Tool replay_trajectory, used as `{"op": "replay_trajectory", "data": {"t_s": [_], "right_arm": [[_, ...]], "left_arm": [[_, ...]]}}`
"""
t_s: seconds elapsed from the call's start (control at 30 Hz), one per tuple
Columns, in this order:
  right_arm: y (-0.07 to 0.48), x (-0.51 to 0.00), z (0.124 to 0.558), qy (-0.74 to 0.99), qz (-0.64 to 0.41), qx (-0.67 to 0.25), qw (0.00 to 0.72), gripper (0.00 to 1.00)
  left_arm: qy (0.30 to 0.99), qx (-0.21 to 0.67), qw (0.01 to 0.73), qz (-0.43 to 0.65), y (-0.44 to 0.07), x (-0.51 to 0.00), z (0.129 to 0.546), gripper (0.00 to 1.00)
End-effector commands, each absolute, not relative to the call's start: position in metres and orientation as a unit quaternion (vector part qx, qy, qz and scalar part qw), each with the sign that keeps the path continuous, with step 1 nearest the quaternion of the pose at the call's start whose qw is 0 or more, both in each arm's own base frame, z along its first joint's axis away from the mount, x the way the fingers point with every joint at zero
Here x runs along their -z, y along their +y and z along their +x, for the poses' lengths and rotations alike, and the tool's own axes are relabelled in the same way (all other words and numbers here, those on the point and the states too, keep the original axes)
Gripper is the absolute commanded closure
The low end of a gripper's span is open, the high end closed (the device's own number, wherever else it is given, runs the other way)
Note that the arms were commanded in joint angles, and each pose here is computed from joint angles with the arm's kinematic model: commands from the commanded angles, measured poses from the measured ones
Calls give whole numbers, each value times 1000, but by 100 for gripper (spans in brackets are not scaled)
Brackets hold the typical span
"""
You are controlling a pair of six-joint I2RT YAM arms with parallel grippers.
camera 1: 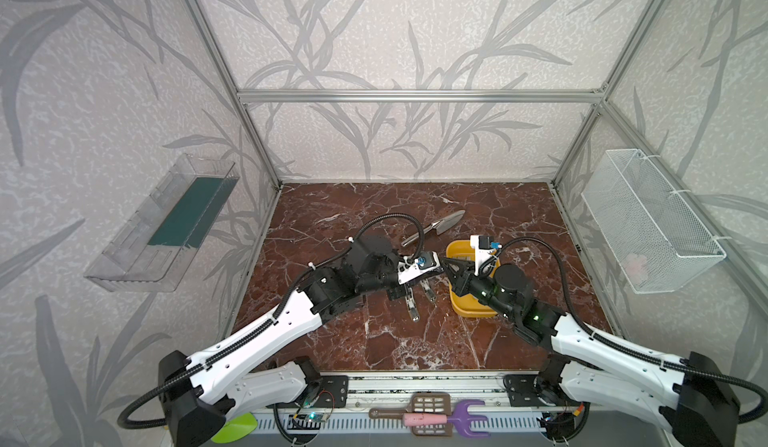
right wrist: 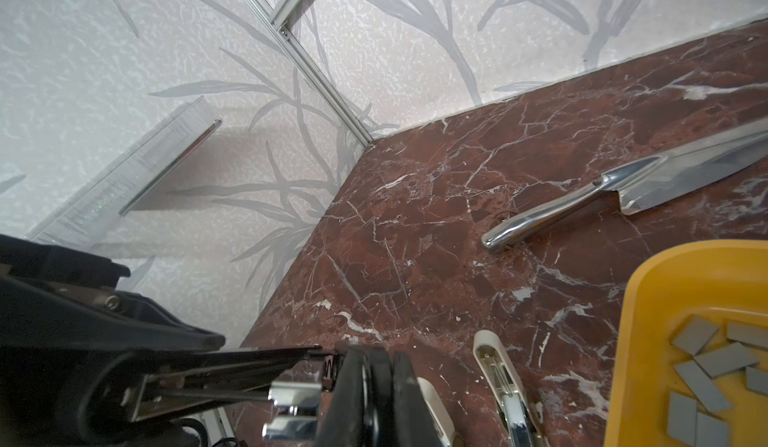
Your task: Load the staples into the stapler
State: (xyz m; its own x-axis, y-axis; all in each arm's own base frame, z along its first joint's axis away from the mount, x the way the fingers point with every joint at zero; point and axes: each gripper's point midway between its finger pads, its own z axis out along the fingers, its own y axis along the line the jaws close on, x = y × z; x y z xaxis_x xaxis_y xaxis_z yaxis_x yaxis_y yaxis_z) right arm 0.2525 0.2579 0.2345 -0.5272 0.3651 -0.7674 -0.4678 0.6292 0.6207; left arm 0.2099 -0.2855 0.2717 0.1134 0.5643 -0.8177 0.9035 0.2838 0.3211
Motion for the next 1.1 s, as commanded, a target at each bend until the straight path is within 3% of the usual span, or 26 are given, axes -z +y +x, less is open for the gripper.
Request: {"op": "replay_trajectory", "data": {"t_s": [0.0,0.53,1.07], "right_arm": [[234,-179,261,819,-17,-340,461,100],[227,-168,265,830,3,-334,447,100],[214,-151,274,838,44,-342,423,97]], "left_arm": [[578,225,560,549,-291,-332,201,100],[565,266,610,487,-265,-363,209,100],[486,331,671,451,-234,-404,194,100]]}}
